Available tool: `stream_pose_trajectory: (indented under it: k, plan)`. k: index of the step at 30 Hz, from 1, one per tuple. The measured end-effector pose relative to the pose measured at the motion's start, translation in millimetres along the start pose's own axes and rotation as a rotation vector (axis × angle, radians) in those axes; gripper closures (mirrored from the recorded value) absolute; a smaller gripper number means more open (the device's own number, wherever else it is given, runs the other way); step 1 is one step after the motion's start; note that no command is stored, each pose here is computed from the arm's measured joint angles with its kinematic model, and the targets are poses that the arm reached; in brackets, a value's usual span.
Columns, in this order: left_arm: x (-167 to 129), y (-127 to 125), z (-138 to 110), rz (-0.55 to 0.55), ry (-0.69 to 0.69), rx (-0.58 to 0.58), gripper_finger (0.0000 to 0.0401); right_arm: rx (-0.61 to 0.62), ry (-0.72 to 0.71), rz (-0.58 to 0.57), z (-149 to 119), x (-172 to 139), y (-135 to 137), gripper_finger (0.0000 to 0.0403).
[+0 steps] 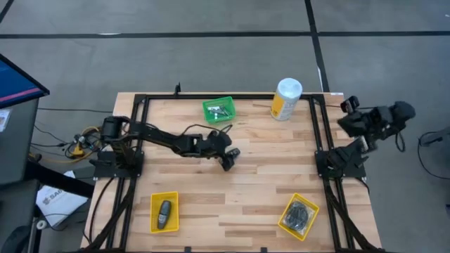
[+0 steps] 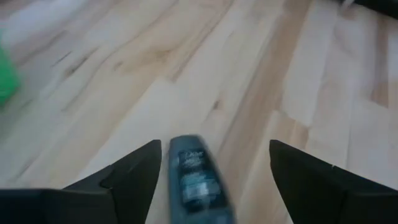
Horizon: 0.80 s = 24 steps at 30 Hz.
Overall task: Pick & Place Travel size toiletries
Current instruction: Put the gray deodorant into the left yellow bin
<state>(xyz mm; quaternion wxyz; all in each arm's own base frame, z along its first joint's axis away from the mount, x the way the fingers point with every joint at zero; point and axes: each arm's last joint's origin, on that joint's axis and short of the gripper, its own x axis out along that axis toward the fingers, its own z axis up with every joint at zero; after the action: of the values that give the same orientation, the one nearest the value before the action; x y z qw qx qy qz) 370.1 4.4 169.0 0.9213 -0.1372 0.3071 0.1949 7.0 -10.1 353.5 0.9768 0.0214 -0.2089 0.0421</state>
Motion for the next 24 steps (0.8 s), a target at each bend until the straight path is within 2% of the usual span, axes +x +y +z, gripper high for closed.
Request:
stream_pose_trajectory:
  k: [3,7,9,12,16,24]
  plan:
    - [13,-4,-4,0.024,0.004,0.012,0.0110,-0.020,0.044,0.025,-20,9,9,0.0402]
    - [25,1,-14,0.064,0.038,-0.032,0.0111,0.117,0.007,0.024,-35,5,10,0.0402]
    - [29,2,-17,0.079,0.048,-0.058,0.0111,0.128,0.056,0.040,-54,7,15,0.0402]
    - [31,2,-20,0.090,0.051,-0.079,0.0111,0.171,0.052,0.061,-70,10,20,0.0403]
    - [36,0,-26,0.061,0.085,-0.073,0.0114,0.215,0.093,0.091,-99,14,28,0.0403]
    - [43,-9,-46,0.071,0.150,-0.036,0.0162,0.249,0.043,0.086,-152,11,37,0.0403]
